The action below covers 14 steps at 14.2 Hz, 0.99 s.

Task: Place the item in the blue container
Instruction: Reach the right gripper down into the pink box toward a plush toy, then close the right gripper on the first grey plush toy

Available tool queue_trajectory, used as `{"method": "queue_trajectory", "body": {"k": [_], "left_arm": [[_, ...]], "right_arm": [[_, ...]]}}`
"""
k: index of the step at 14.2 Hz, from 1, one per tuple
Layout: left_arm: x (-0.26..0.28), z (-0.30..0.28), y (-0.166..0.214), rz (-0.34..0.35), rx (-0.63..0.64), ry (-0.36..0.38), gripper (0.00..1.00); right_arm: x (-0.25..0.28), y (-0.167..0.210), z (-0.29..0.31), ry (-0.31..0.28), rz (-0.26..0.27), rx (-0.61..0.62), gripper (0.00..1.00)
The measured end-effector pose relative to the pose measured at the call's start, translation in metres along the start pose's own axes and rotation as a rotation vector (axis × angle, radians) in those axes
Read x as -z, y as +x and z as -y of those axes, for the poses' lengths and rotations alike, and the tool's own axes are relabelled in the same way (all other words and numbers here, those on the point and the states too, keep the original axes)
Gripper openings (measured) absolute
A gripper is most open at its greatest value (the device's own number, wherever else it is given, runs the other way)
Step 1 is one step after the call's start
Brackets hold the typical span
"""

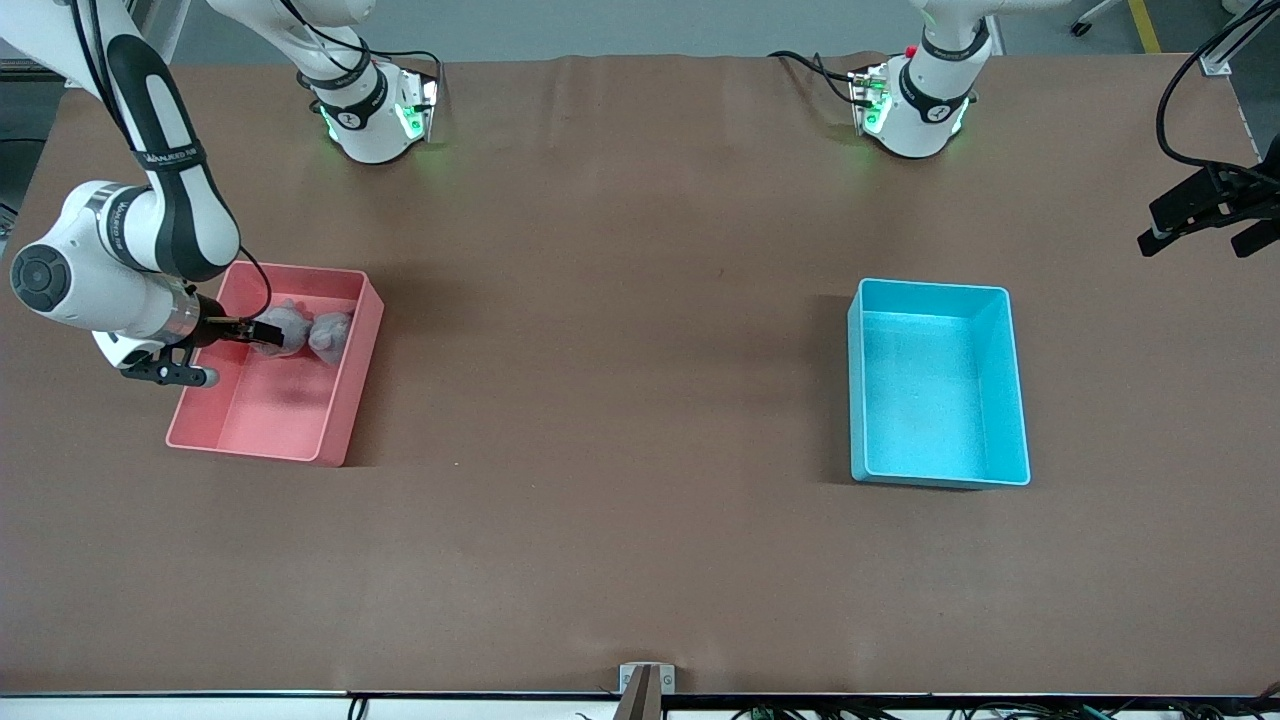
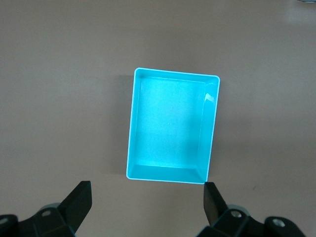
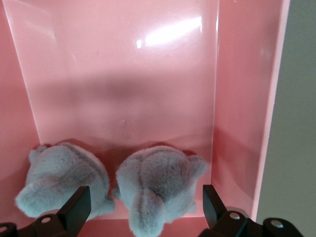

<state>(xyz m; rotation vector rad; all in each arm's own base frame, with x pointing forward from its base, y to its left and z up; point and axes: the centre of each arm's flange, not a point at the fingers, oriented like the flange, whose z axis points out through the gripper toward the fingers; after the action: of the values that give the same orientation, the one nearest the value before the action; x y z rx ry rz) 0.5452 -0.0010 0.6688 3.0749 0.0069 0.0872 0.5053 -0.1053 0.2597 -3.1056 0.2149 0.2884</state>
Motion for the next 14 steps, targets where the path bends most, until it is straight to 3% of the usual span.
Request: {"method": "queue_trajectory", "body": {"k": [6,14], "left_arm": [[0.000,0.000,0.000,0.000,0.000,0.000,1.00],[0.000,0.001,0.000,0.000,0.001,0.000,1.00]], "right_arm": [[-0.031,-0.008,0.000,-0.006,-0.033,-0.007,1.00],[-0.070,-0.013,0.000,0.003,0.019,-0.026,1.00]]}}
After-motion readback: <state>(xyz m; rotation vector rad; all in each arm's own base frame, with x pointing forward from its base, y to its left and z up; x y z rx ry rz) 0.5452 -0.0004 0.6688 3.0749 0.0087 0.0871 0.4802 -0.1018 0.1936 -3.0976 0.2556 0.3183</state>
